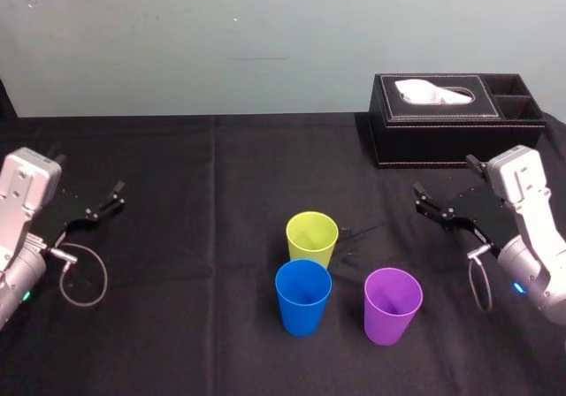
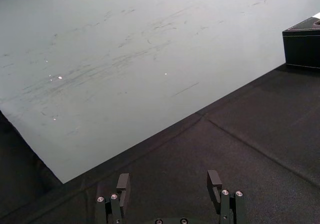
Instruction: Stack the three plastic cups sequentially using one hand.
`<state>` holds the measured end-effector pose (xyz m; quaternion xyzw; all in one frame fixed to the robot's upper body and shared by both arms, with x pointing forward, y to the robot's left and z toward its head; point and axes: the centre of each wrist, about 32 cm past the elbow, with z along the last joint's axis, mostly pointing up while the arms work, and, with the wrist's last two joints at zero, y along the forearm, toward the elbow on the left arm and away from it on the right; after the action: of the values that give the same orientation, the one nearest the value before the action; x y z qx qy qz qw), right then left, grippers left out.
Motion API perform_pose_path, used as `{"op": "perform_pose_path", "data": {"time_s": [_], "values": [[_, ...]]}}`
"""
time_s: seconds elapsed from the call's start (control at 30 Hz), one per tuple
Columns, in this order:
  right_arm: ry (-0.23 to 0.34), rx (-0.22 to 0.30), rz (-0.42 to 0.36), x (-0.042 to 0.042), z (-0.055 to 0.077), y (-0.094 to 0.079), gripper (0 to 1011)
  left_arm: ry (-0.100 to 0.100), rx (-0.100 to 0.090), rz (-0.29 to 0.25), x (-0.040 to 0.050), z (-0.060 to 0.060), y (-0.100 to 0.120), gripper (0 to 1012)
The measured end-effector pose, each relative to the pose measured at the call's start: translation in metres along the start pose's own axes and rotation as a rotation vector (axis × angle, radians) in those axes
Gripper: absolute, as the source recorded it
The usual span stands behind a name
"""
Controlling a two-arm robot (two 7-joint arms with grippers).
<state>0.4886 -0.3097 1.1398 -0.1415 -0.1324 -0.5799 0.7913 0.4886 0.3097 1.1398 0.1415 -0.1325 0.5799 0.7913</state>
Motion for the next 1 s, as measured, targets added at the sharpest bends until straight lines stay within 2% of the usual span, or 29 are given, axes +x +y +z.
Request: {"op": "perform_pose_path", "data": {"time_s": [1.0], "values": [[0.000, 0.000, 0.000, 0.0000, 0.0000, 0.0000, 1004, 0.000, 0.000, 0.000, 0.0000, 0.0000, 0.0000, 1010]]}}
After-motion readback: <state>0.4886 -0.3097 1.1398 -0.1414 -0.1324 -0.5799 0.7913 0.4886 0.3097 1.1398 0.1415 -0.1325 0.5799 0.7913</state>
